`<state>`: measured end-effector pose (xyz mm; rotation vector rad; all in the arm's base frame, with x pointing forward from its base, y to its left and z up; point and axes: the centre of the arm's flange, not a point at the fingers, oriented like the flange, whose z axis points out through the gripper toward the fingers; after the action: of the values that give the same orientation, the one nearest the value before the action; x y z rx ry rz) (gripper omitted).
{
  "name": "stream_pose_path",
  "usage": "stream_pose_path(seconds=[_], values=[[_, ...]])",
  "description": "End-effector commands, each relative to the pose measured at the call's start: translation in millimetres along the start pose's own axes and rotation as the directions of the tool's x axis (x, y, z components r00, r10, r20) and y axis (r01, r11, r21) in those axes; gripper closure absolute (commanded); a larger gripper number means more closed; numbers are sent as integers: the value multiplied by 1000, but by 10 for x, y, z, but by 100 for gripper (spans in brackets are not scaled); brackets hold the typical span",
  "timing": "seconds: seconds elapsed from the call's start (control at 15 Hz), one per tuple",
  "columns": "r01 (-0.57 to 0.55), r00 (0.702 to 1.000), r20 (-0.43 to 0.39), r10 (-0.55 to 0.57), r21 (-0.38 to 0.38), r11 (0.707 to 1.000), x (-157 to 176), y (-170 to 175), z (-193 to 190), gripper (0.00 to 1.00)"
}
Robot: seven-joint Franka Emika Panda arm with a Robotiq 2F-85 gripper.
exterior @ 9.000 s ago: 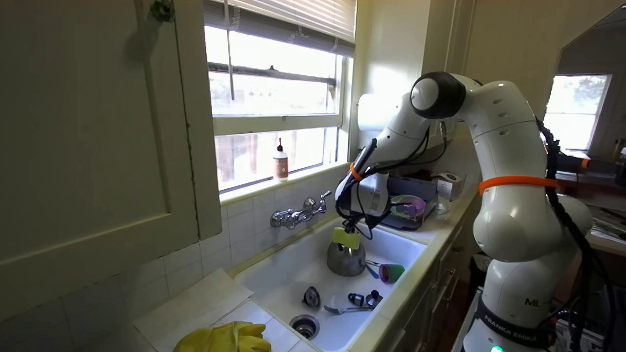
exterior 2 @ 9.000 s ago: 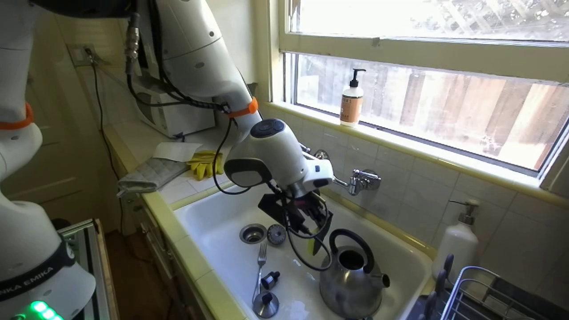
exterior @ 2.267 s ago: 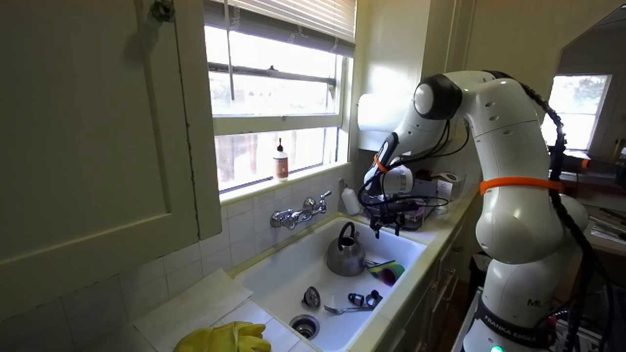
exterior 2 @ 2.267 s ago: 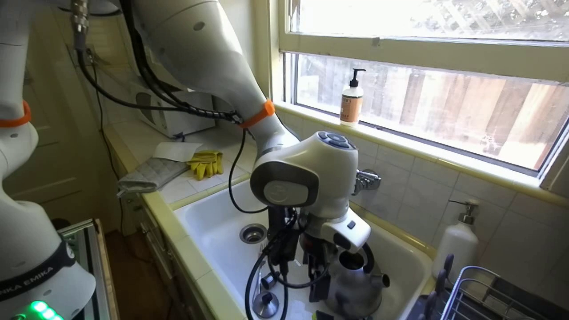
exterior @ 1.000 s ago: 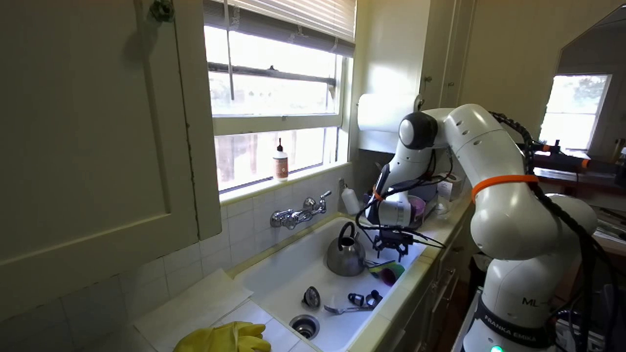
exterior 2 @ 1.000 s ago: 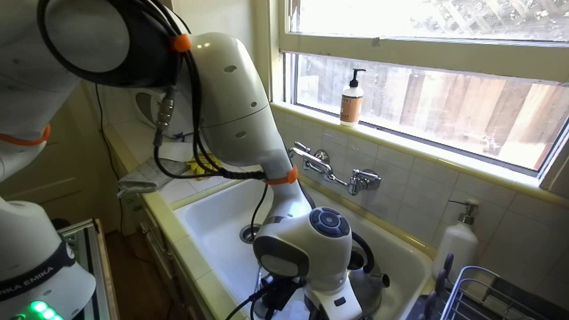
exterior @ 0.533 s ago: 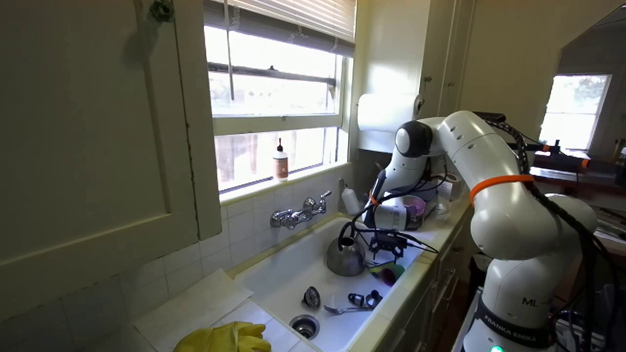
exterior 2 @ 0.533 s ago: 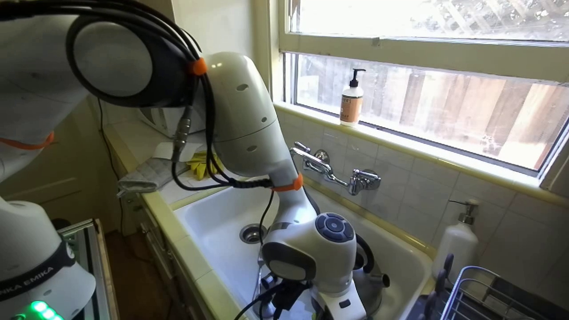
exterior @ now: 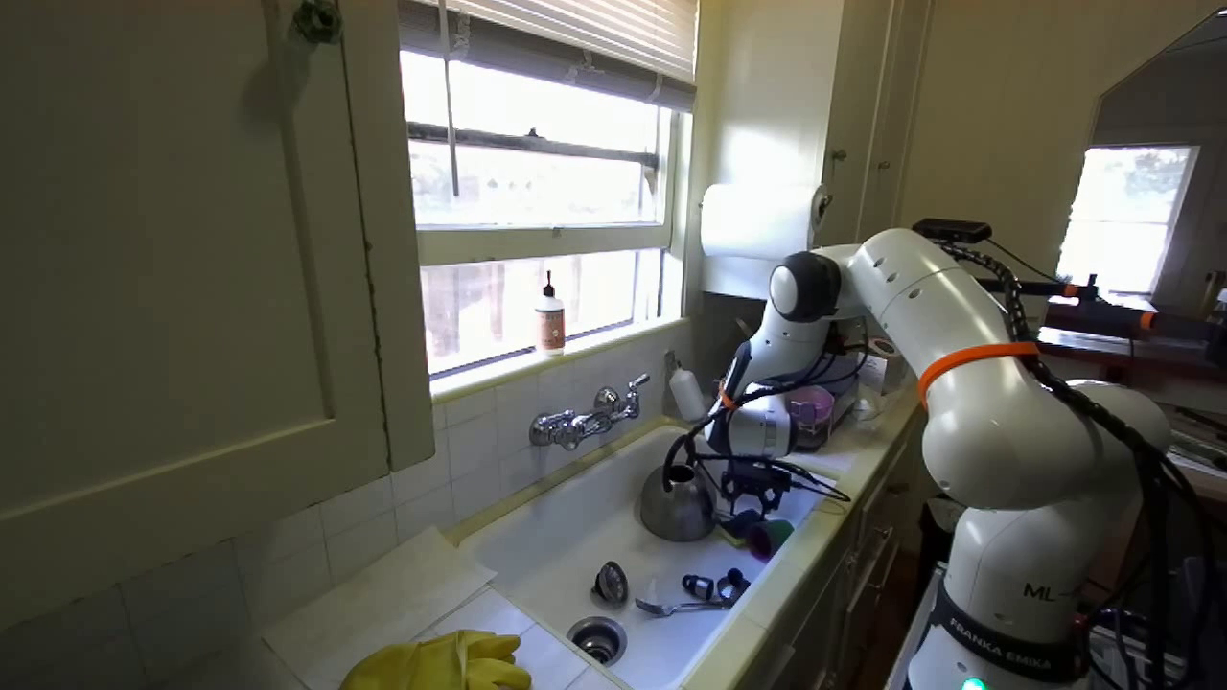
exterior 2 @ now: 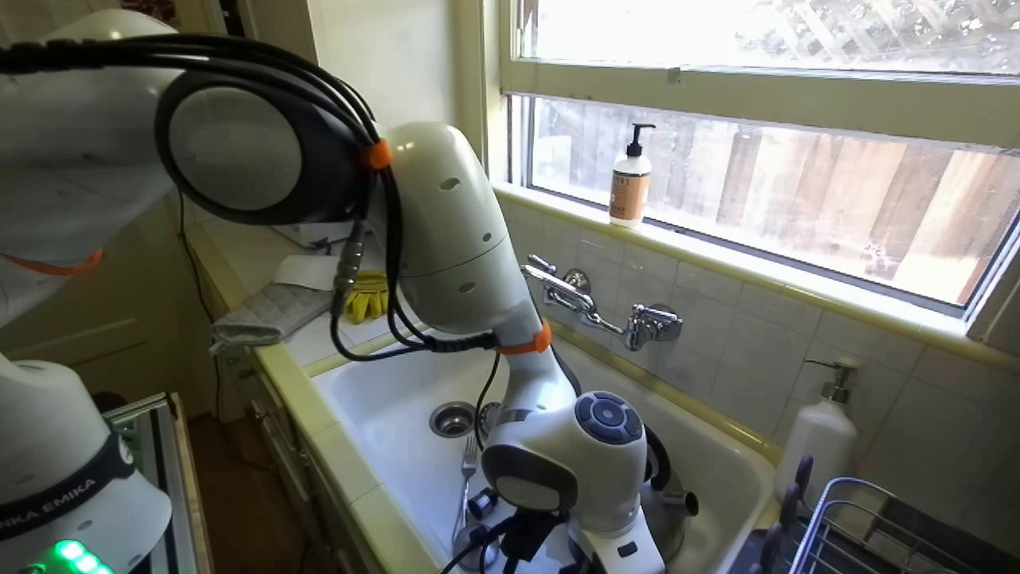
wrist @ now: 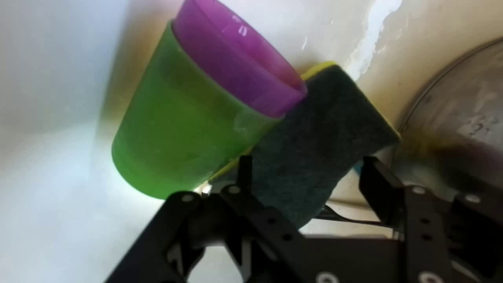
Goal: Use the yellow sponge to scrub the kettle.
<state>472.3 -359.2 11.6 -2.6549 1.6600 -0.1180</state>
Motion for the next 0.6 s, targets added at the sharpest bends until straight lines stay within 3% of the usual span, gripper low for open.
stream_pose_path(seconds=[0.0, 0.27, 0.33, 0.47, 0.53], values=[[-15, 1000, -2, 15, 10, 1000, 26, -11, 206, 58], [-5, 1000, 7, 5, 8, 1000, 10, -8, 273, 88], [-1, 1000, 4, 1, 14, 1000, 7, -3, 253, 46], [10, 1000, -9, -9, 44, 999, 6, 1, 161, 50], [16, 1000, -23, -15, 56, 998, 13, -5, 106, 45]])
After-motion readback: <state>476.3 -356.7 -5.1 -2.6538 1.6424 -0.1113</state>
